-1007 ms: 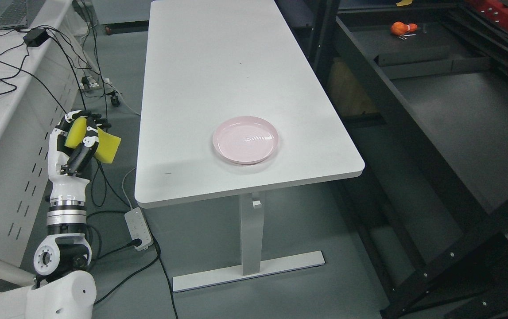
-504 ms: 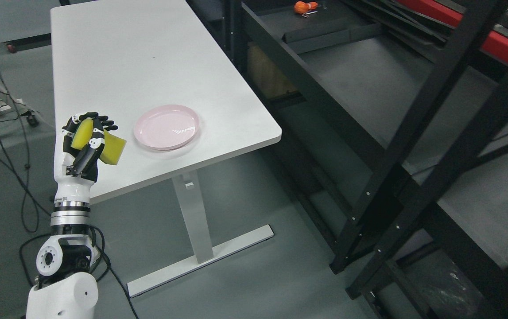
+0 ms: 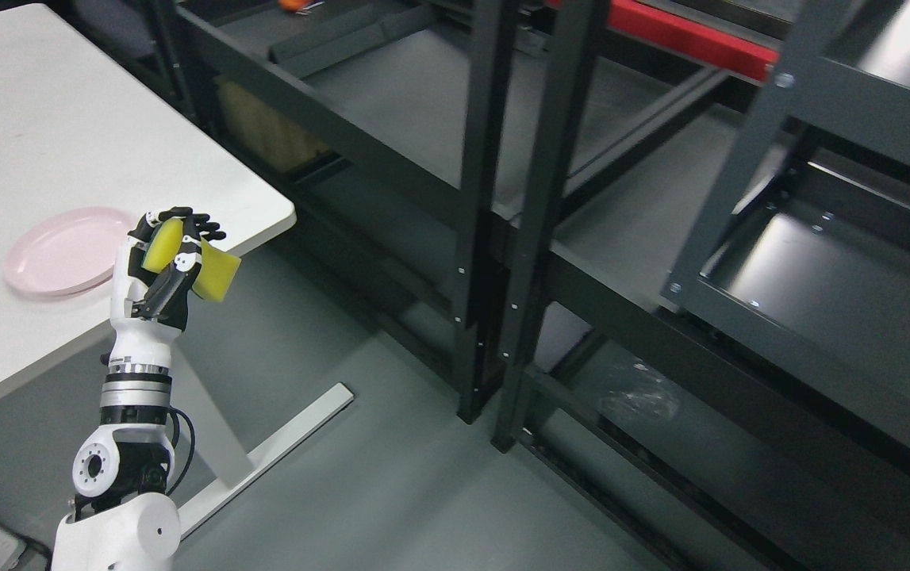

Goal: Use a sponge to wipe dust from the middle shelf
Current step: 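Turn toward the metal shelf holding the sponge in the left hand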

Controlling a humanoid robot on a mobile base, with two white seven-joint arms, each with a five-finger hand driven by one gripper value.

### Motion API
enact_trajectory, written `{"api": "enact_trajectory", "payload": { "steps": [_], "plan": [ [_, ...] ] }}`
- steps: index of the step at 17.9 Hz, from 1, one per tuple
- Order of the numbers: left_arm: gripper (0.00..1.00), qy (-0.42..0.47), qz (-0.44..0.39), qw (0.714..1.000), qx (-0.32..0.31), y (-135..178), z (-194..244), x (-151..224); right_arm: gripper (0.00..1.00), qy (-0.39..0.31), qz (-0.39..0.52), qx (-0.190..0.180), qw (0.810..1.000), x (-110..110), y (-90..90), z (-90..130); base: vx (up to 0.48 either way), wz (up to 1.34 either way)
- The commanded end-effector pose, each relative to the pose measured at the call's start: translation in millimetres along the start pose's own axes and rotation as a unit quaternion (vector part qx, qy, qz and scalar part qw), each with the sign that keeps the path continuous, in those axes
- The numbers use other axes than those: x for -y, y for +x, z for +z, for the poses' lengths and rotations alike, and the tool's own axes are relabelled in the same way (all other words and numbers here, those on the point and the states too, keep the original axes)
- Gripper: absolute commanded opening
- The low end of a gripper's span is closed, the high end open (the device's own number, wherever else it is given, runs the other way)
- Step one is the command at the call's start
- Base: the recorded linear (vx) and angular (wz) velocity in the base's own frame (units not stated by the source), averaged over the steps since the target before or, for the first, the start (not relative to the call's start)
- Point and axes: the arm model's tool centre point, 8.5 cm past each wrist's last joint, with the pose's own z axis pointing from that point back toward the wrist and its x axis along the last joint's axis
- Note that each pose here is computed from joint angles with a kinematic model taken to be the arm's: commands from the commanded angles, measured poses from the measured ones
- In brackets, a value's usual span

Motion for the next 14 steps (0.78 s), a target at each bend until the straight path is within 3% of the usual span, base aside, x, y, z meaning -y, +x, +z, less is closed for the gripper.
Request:
{"api": "enact_trajectory", "payload": {
  "steps": [1, 14],
  "plan": [
    [0.00, -0.016, -0.009, 1.000, 0.002, 6.4, -3.2, 5.6, 1.00, -0.007, -0.001, 0.012, 1.000, 10.0, 9.7, -0.2, -0.184, -0.81],
    [0.00, -0.026, -0.009, 1.000, 0.001, 11.9, -5.7, 12.5, 1.00, -0.007, -0.001, 0.012, 1.000, 10.0, 9.7, -0.2, -0.097, -0.75]
  ]
}}
